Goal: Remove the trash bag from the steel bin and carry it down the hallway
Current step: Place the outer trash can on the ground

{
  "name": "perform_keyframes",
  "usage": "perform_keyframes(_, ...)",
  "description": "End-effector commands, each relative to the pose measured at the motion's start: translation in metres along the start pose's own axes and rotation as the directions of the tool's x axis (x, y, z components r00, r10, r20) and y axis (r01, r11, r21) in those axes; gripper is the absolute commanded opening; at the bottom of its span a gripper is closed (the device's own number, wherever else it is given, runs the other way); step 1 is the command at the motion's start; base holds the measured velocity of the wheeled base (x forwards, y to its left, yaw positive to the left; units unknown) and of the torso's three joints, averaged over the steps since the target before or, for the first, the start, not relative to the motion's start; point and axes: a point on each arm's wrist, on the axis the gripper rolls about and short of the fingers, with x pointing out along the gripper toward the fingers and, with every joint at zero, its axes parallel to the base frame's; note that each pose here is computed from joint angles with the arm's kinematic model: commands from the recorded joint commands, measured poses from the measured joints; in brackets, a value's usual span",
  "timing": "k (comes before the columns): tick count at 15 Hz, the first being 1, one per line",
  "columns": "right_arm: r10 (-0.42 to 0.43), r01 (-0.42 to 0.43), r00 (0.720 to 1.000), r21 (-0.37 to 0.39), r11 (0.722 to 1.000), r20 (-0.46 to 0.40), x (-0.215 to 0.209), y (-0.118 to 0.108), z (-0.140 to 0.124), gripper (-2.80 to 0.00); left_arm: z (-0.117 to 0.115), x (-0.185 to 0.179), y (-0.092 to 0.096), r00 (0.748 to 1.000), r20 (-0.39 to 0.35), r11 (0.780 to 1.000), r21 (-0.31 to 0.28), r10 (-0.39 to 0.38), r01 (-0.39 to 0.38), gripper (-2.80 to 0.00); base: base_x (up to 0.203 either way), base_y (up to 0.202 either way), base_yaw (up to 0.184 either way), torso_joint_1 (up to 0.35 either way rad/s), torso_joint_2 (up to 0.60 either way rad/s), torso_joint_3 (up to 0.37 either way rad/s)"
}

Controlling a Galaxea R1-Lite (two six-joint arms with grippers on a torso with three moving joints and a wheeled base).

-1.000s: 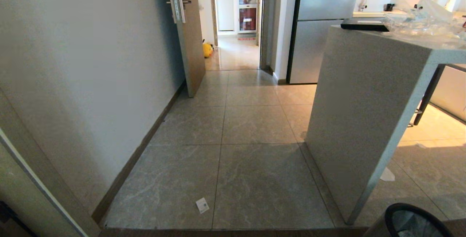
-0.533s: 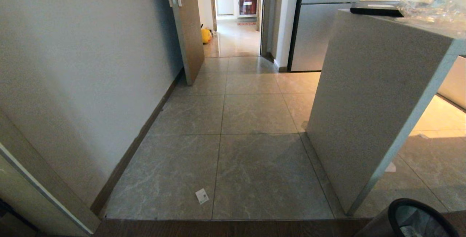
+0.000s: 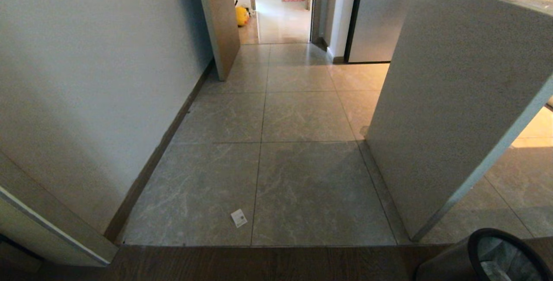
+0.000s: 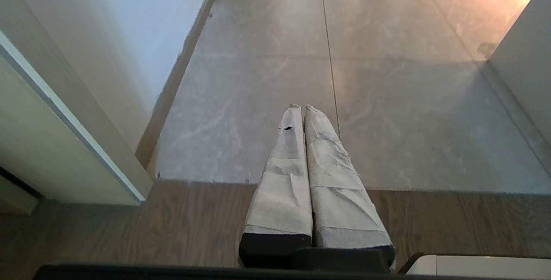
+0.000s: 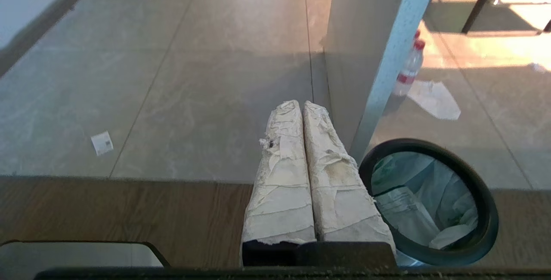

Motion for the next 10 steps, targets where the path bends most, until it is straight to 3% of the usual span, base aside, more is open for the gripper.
perform_keyframes(1, 0.0, 0.0, 1.0, 0.0, 1.0, 0.002, 0.0, 0.0, 0.0001, -2.8, 0.0, 0.0, 0.0, 1.0, 0.0, 1.0, -0.003, 0.001, -0.001, -2.8, 0.0, 0.0, 0.0, 0.0, 0.0, -0.2)
perform_keyframes(10, -0.001, 0.001, 1.0, -0.003, 1.0, 0.003, 0.0, 0.0, 0.0003, -2.8, 0.0, 0.0, 0.0, 1.0, 0.0, 1.0, -0.004, 0.001, -0.001, -2.8, 0.0, 0.0, 0.0, 0.001, 0.0, -0.198)
